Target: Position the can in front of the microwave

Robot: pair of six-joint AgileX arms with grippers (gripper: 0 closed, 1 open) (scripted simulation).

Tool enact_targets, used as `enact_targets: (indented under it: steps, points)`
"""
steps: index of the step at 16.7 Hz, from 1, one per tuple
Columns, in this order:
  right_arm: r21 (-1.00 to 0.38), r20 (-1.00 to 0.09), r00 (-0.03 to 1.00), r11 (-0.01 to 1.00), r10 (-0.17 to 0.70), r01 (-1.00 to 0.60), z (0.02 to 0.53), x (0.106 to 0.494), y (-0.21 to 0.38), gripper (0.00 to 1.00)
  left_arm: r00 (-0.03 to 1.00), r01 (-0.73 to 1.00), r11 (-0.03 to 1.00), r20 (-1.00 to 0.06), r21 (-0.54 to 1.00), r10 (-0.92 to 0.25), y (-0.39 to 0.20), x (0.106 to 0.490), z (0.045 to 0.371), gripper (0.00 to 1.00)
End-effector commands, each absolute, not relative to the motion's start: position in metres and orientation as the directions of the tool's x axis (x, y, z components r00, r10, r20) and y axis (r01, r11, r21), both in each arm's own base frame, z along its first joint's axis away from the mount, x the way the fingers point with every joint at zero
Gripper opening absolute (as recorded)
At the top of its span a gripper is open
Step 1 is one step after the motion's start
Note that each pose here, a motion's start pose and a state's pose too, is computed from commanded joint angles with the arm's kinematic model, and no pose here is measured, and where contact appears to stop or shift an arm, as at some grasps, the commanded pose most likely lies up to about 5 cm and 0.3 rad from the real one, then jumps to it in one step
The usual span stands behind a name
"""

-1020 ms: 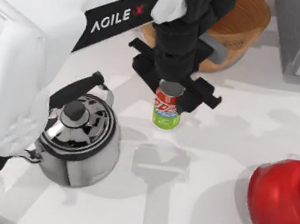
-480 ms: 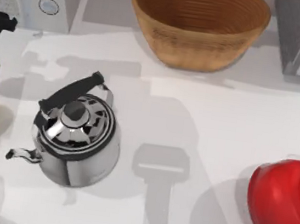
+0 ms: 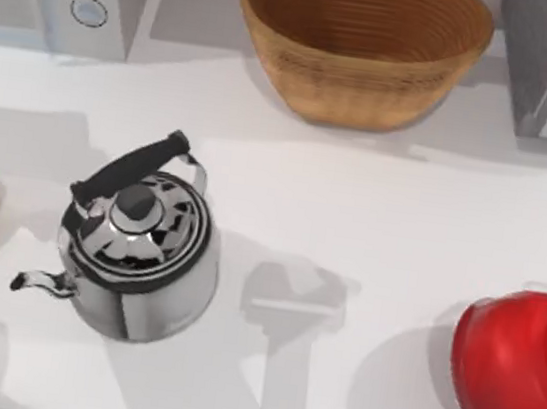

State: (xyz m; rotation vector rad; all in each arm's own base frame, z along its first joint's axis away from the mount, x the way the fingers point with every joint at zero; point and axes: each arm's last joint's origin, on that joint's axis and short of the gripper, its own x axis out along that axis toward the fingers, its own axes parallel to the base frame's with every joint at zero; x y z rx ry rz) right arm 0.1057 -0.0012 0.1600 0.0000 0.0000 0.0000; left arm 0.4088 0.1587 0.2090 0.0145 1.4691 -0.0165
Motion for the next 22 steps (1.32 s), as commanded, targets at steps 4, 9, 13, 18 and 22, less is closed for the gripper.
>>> enact_targets:
  steps: [4,9,13,18,22]
  points:
    - [0.0,0.0,1.0,1.0,0.0,0.0,0.16,0.1057,-0.0012,1.0,0.1,0.023,1.0,-0.995,0.001,-0.001,0.1576,0.4087,0.2083,0.0]
    - [0.0,0.0,1.0,1.0,0.0,0.0,0.16,0.1057,-0.0012,1.0,0.102,0.02,1.0,-0.995,0.0,-0.002,0.1585,0.4092,0.202,0.0]
    - [0.0,0.0,1.0,1.0,0.0,0.0,0.16,0.1057,-0.0012,1.0,0.101,0.02,1.0,-0.995,0.0,-0.002,0.1587,0.4093,0.2011,0.0]
    - [0.0,0.0,1.0,1.0,0.0,0.0,0.16,0.1057,-0.0012,1.0,0.101,0.02,1.0,-0.995,0.0,-0.002,0.1587,0.4093,0.2011,0.38]
    - [0.0,0.0,1.0,1.0,0.0,0.0,0.16,0.1057,-0.0012,1.0,0.101,0.02,1.0,-0.995,0.0,-0.002,0.1587,0.4093,0.2011,0.68]
